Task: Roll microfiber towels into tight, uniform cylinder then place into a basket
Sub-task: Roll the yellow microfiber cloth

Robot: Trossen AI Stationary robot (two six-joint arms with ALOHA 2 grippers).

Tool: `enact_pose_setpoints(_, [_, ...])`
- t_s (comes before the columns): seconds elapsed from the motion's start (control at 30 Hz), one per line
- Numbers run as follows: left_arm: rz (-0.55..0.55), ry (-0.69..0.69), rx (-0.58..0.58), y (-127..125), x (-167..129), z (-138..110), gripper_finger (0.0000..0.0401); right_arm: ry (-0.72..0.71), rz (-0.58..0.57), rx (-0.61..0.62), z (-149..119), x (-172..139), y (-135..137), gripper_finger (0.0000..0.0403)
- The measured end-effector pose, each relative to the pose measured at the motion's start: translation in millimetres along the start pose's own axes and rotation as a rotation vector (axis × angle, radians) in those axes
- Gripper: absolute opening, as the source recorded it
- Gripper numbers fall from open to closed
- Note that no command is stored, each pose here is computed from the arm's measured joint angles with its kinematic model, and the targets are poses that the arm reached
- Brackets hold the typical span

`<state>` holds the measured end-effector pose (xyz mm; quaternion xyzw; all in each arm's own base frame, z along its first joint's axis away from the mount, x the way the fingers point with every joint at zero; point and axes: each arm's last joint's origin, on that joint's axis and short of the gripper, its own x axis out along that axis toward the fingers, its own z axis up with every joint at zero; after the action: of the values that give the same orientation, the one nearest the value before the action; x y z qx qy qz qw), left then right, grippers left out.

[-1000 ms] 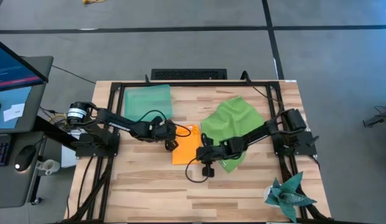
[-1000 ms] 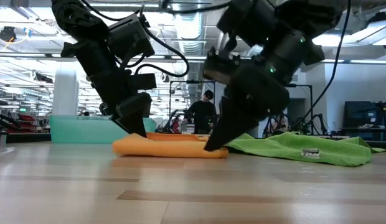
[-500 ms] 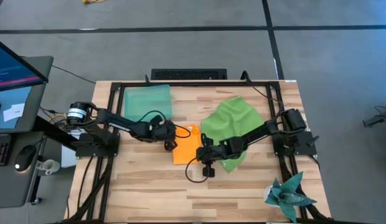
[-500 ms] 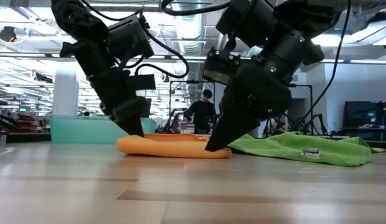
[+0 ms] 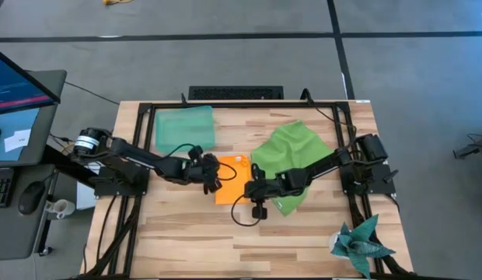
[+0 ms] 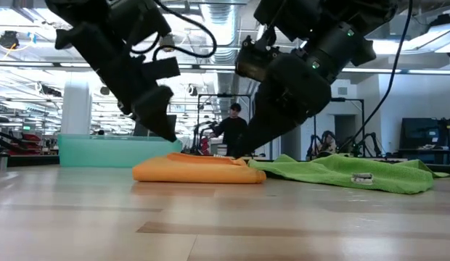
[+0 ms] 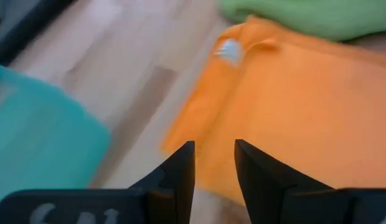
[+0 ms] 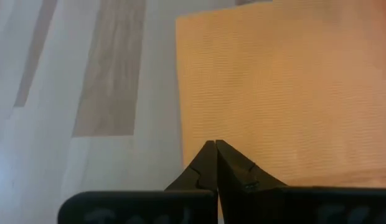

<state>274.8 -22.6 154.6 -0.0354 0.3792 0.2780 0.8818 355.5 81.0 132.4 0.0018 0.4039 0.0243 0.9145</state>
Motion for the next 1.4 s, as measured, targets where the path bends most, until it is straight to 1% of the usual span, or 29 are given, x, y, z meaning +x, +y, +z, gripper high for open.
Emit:
enact_pose_setpoints(0.13, [-0.163,-0.001,0.006,-23,-1,-6,0.0105,-0.013,-0.007,0.008,2,0,-3,0.0018])
enact_pose_setpoints(0.23, [-0.216,-0.020,0.026,-40,2,-14,0.0105,-0.013,-0.014,0.010,2,1,-7,0.0019])
enact_pose_setpoints(0.33, [-0.216,0.017,0.058,-49,10,-27,0.0105,-0.008,-0.020,0.007,2,1,-10,0.0019])
enact_pose_setpoints(0.47, [-0.200,0.041,0.040,-55,16,-36,0.0105,0.013,-0.032,0.010,1,1,-15,0.0018])
enact_pose_setpoints(0.8, [-0.196,0.034,0.035,-56,18,-37,0.0105,0.075,-0.048,0.015,-5,2,-20,0.0019])
enact_pose_setpoints(0.9, [-0.199,0.031,0.055,-55,17,-36,0.0105,0.076,-0.047,0.014,-5,2,-19,0.0019])
enact_pose_setpoints(0.97, [-0.207,0.026,0.064,-55,13,-34,0.0105,0.077,-0.046,0.007,-5,1,-19,0.0020])
enact_pose_setpoints(1.07, [-0.230,-0.002,0.069,-54,0,-27,0.0105,0.069,-0.044,-0.002,0,-9,-18,0.0020])
enact_pose_setpoints(1.13, [-0.242,-0.012,0.074,-52,-11,-24,0.0105,0.087,-0.059,-0.012,1,-21,-17,0.0019])
enact_pose_setpoints(1.23, [-0.236,-0.053,0.085,-50,-30,-19,0.0105,0.072,-0.107,-0.039,6,-40,-9,0.0018])
enact_pose_setpoints(1.3, [-0.227,-0.108,0.122,-51,-42,-17,0.0105,0.038,-0.146,-0.067,11,-55,-1,0.0019])
enact_pose_setpoints(1.4, [-0.195,-0.213,0.225,-55,-63,-16,0.0105,0.019,-0.209,-0.129,11,-74,14,0.0022])
